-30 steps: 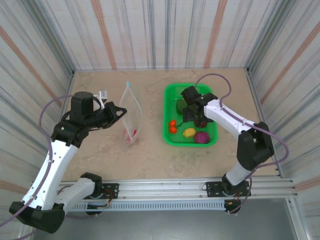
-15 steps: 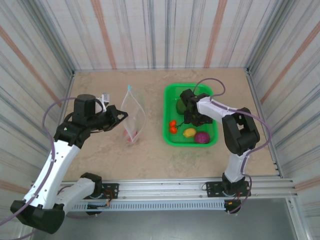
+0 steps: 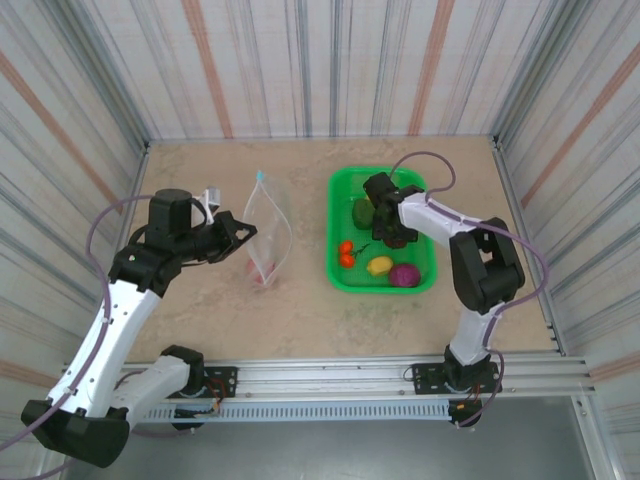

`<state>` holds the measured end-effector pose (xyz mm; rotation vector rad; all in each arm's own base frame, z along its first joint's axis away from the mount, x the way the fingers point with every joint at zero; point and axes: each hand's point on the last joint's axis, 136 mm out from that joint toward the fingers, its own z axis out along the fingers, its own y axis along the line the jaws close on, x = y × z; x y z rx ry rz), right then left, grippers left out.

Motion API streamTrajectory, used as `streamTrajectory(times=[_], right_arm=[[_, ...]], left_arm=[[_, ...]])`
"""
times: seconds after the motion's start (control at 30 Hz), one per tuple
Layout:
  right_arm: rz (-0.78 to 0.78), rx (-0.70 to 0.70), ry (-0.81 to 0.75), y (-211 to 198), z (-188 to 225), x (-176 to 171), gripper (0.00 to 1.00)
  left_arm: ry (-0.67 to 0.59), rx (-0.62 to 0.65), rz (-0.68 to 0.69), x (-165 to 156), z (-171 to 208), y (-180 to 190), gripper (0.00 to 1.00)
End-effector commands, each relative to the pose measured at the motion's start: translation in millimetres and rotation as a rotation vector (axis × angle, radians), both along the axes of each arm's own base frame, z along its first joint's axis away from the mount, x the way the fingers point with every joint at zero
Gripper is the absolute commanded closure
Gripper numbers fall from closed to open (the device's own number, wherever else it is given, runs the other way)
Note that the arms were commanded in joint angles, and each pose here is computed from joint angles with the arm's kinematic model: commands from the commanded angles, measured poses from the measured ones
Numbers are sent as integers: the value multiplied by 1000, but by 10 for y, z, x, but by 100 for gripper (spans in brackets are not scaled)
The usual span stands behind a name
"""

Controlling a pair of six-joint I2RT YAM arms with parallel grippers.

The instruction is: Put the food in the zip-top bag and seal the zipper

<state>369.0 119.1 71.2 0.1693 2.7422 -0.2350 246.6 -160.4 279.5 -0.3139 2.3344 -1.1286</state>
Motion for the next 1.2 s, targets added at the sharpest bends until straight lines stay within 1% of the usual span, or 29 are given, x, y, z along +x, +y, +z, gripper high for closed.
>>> streamTrajectory(times=[0.0, 0.1, 0.2, 0.33, 0.43, 0.53, 0.6, 0.67, 0.73, 0.9, 1.03, 1.17], right_arm=[[33, 62, -94, 79, 525, -94, 32], [82, 142, -173, 215, 968, -201, 32], [160, 294, -270, 470, 1473, -340, 33], [331, 510, -362, 942, 2170, -574, 34], [438, 637, -410, 1282, 2652, -752, 34], [513, 776, -428, 1617, 3054, -902, 34], [549, 871, -418, 1836, 3232, -979, 34], [582, 942, -395, 2054, 3344, -1041, 34], [616, 953, -375, 2257, 3406, -1104, 34], [640, 1034, -302, 2672, 3366, -1179, 33], [632, 1029, -272, 2865, 3232, -1230, 34], [642, 1002, -261, 2965, 3130, -1295, 34]], left_arm=[[-35, 41, -19, -48, 100, 46, 100], [-54, 36, -32, -63, 208, 36, 100], [-72, 32, -39, -72, 322, 30, 100], [-91, 15, -50, -77, 448, -1, 100], [-84, 6, -50, -71, 461, -19, 100], [-78, 7, -53, -64, 447, -55, 100], [-78, 7, -54, -56, 445, -78, 100], [-74, 5, -52, -40, 438, -99, 100], [-68, -2, -46, -23, 435, -115, 100], [-61, -12, -43, 14, 411, -162, 100], [-70, -4, -39, 43, 422, -162, 100], [-72, -9, -30, 60, 421, -160, 100]])
